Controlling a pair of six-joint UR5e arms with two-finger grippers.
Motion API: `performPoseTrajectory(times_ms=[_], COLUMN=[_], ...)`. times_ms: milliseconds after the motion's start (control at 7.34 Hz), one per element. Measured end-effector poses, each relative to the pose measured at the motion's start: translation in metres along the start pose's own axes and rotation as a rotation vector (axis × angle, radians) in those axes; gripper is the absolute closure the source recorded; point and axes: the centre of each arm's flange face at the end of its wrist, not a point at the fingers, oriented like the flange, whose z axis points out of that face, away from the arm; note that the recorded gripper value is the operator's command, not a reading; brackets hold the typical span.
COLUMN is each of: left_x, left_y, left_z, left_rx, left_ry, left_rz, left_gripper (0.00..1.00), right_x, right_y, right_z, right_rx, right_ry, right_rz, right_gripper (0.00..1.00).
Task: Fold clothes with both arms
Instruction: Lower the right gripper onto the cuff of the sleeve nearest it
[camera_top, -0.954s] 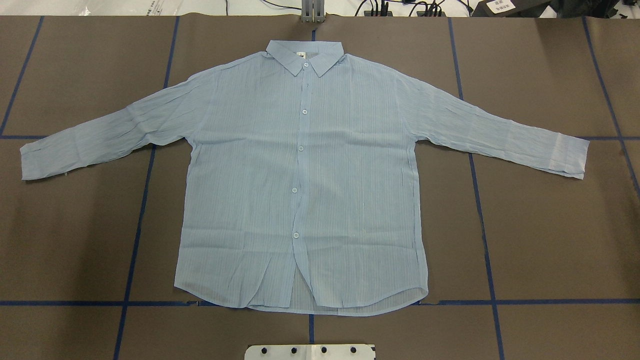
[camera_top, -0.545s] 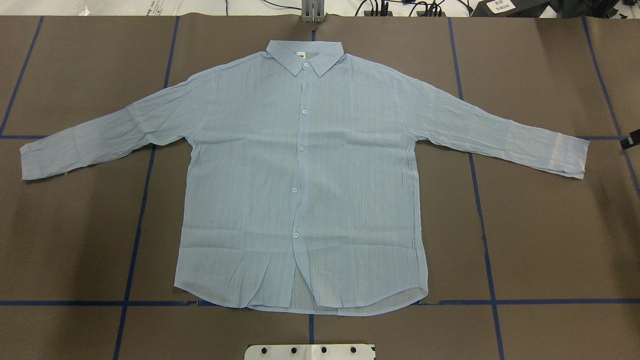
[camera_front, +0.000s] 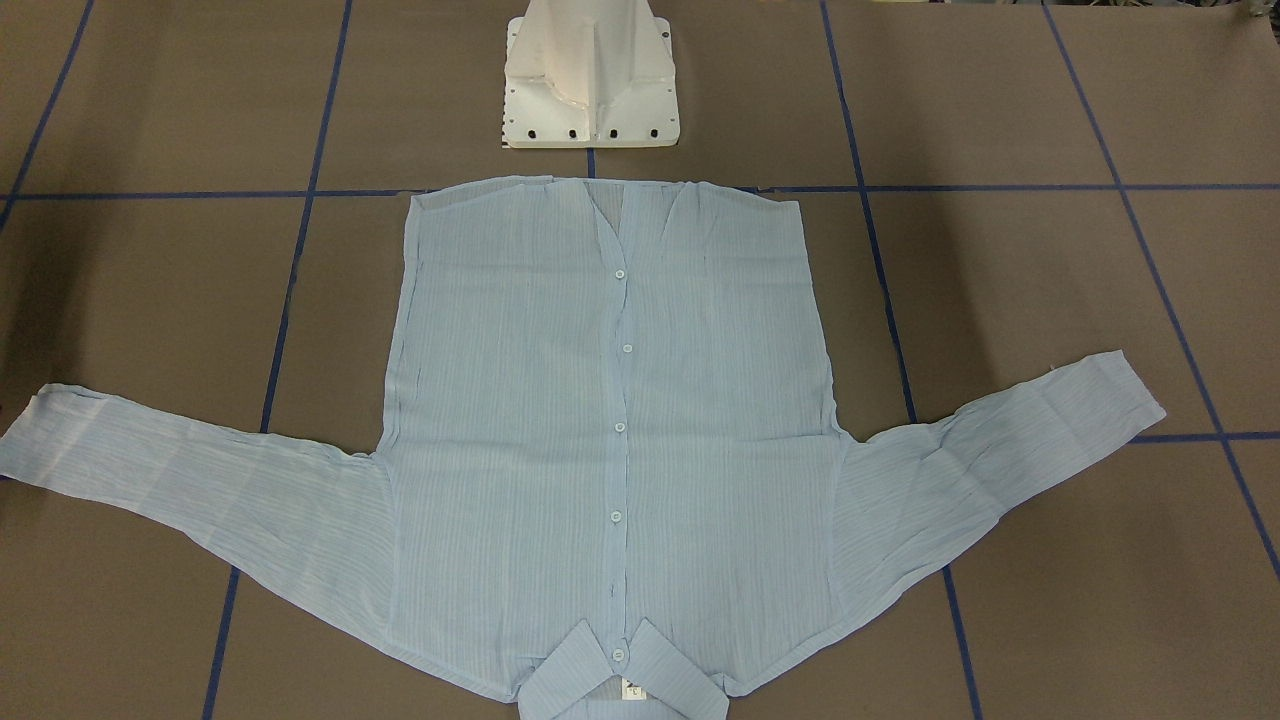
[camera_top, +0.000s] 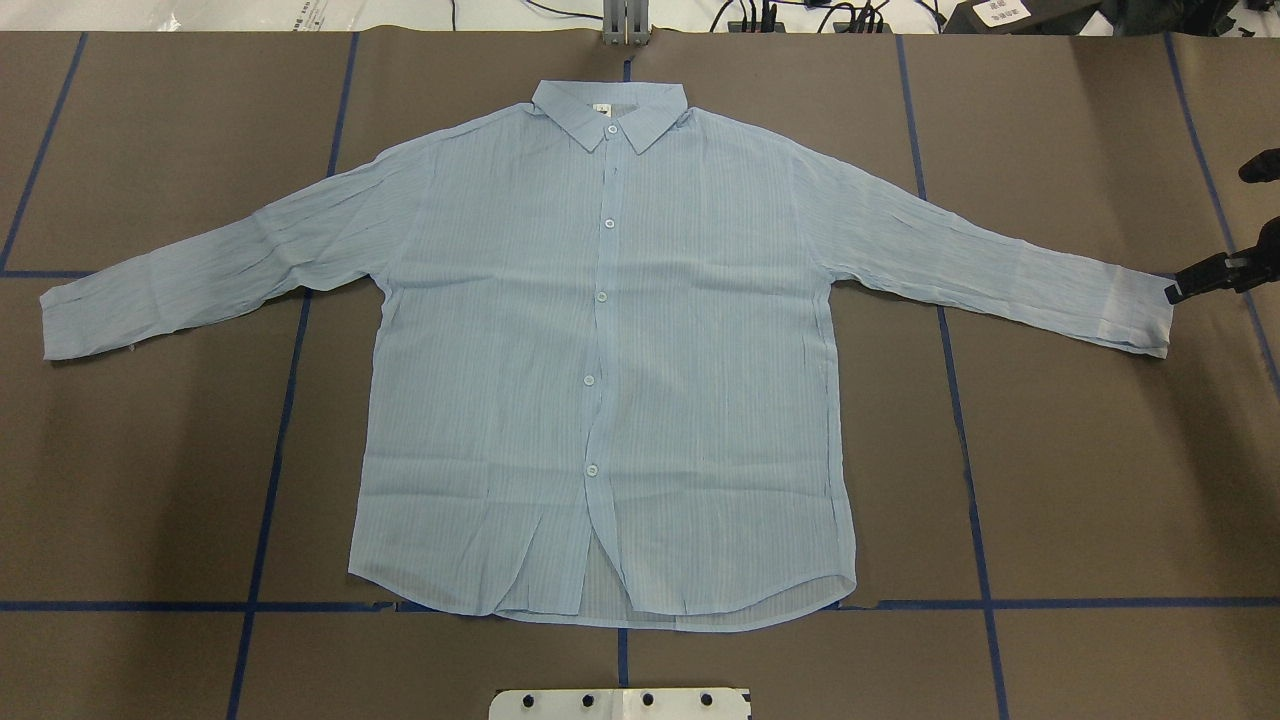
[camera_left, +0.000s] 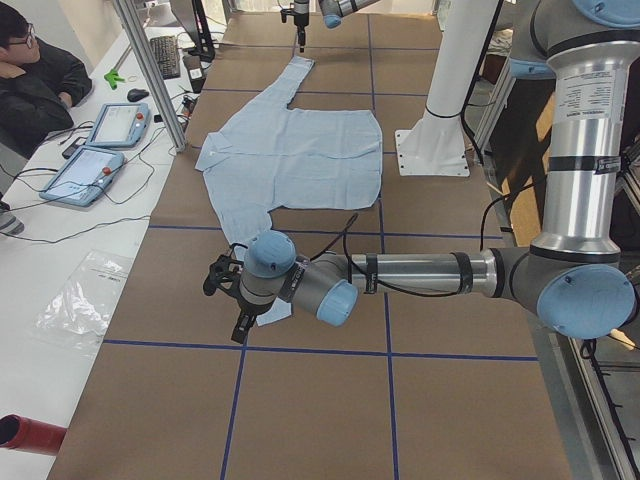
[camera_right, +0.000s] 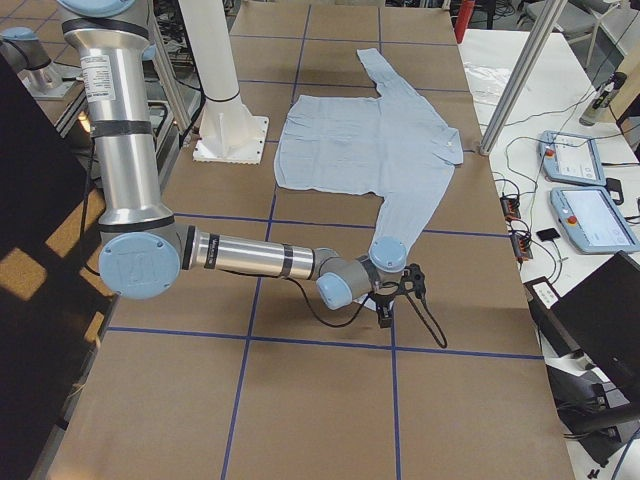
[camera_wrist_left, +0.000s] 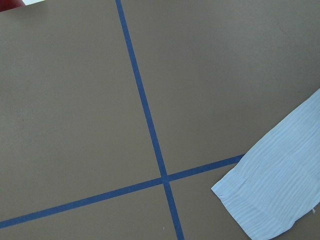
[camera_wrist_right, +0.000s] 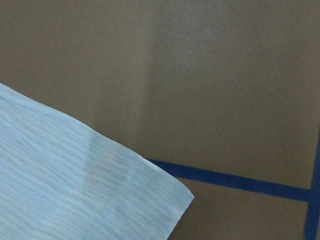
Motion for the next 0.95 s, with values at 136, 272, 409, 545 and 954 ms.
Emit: performPoseTrajectory(times_ms=[136, 272, 409, 545, 954], left_x=[0.001, 0.002, 0.002, 0.003, 0.004], left_y=[-0.001, -0.001, -0.002, -0.002, -0.004], left_z=[-0.001, -0.002, -0.002, -0.003, -0.003], left_rx=[0.003, 0.005, 0.007, 0.008, 0.010], left_ry=[0.000, 0.001, 0.001, 0.001, 0.001], left_rz=[-0.012, -0.018, -0.020, -0.020, -0.019], left_gripper=[0.00, 0.00, 0.00, 0.00, 0.00], right_x=[-0.005, -0.007, -0.007, -0.008, -0.011], right_y=[0.001, 0.001, 0.003, 0.003, -0.005], right_z=[0.006, 0.010, 0.014, 0.016, 0.021], right_rx=[0.000, -0.003, -0.009, -0.014, -0.020], right_ry=[0.012, 0.016, 0.015, 0.014, 0.013], right_rz=[-0.013, -0.018, -0.020, -0.022, -0.028], right_gripper=[0.12, 0.13, 0.14, 0.15, 0.17])
